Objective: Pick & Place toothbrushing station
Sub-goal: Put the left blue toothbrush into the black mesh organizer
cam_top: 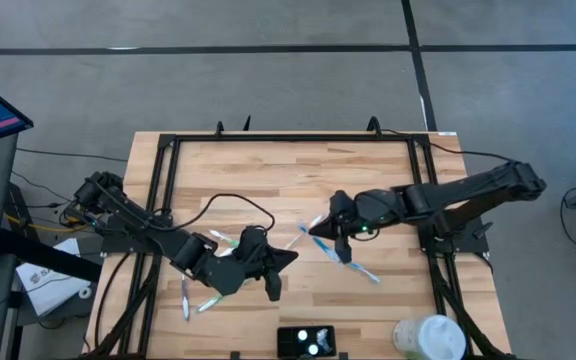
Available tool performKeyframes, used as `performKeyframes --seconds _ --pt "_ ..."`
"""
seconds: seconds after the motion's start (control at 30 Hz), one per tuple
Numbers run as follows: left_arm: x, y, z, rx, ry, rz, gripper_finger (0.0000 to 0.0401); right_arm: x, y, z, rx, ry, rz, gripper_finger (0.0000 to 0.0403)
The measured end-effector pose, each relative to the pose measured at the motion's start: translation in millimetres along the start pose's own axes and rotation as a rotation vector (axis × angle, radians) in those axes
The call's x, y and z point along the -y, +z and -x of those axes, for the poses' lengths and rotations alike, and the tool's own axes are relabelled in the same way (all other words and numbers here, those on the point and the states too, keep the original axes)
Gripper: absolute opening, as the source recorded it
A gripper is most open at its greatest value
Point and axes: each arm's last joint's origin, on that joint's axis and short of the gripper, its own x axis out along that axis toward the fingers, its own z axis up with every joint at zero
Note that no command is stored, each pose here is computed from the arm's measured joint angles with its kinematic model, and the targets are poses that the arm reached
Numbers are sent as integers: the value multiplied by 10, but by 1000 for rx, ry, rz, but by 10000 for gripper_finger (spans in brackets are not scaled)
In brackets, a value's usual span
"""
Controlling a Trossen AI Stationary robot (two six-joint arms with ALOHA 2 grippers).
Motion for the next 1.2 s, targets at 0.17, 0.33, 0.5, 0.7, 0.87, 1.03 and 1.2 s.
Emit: performKeyframes --seconds 0.17,0.33,0.5,0.7,0.87,1.03,1.2 --pt "21 -24 30 -7 -10 -41 2 -25 31 64 58 -40 -18 1" --pt "11 -12 34 38 31 -57 2 -44 72 97 110 -44 -68 0" --pt "-77 -123 -32 42 7 -129 2 -110 113 111 181 -25 -79 0" --pt "-260 -369 -90 131 -191 46 2 -165 96 124 204 -38 -75 0" --pt "-409 -388 -52 274 -291 132 2 -213 85 155 210 -21 -78 0" --pt "-519 -364 -142 282 -264 144 2 -213 86 153 218 -31 -87 0" --pt "-609 -261 -270 275 -293 126 5 -235 94 160 235 -23 -93 0"
